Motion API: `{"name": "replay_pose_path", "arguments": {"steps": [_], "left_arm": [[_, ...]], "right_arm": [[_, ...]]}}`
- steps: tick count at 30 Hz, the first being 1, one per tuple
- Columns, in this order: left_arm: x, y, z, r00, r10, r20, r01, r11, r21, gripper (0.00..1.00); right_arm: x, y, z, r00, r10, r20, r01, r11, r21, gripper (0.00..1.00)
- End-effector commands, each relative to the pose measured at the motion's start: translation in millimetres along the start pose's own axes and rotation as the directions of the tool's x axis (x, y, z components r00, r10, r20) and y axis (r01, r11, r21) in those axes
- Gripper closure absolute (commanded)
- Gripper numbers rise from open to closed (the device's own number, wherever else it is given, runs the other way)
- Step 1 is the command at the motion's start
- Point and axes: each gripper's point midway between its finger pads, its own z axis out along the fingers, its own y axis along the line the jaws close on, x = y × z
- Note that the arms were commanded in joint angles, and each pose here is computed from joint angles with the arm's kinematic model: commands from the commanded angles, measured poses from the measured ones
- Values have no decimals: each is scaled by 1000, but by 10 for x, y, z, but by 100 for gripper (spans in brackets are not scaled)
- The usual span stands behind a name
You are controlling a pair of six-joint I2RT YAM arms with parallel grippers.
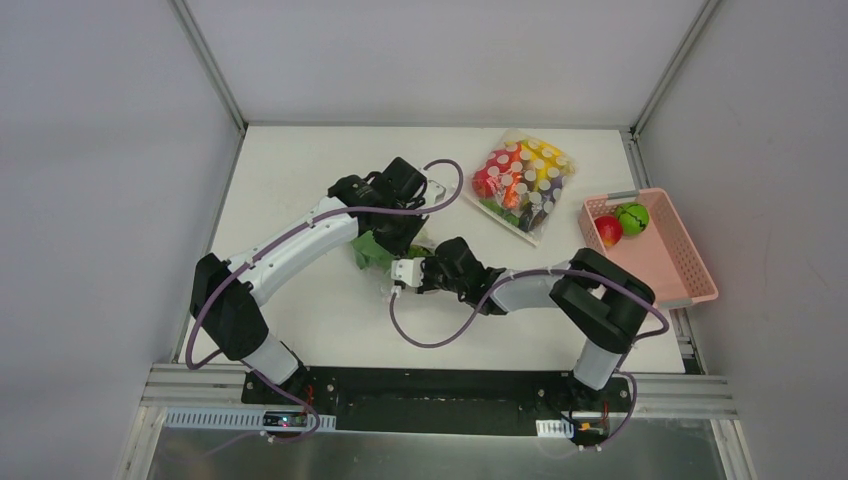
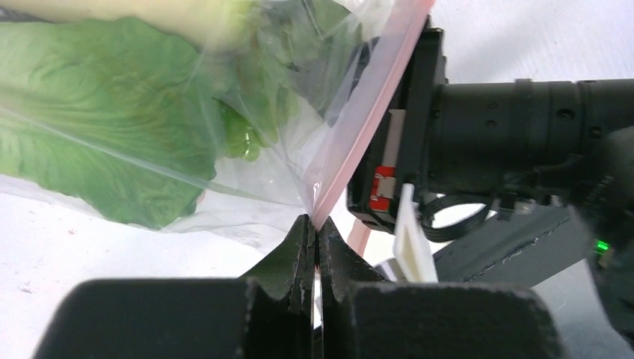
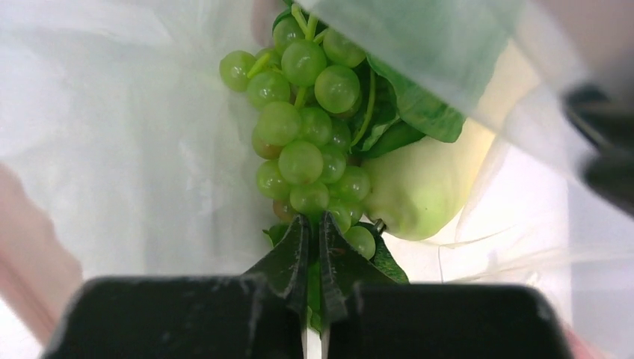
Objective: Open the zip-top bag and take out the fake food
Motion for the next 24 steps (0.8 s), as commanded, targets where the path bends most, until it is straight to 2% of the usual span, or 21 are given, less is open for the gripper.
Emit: {"name": "replay_pose_path", "arguments": {"steps": [1,17,24], "left_arm": [[-48,71,-83,1000,7,6,-7,999,-52,100],[-41,75,-21,1000,-12,-13,12,998,-56,100],[-39,123,-28,1000,-16,-11,15,996,-84,100]], "right_arm": [[-163,-5,-216,993,110,45,-110,994,-3,100],[-745,-304,-711,932,251,261,-275,960,59,100],[-944,-271,-903,884,341,320,-355,935,-15,100]]}}
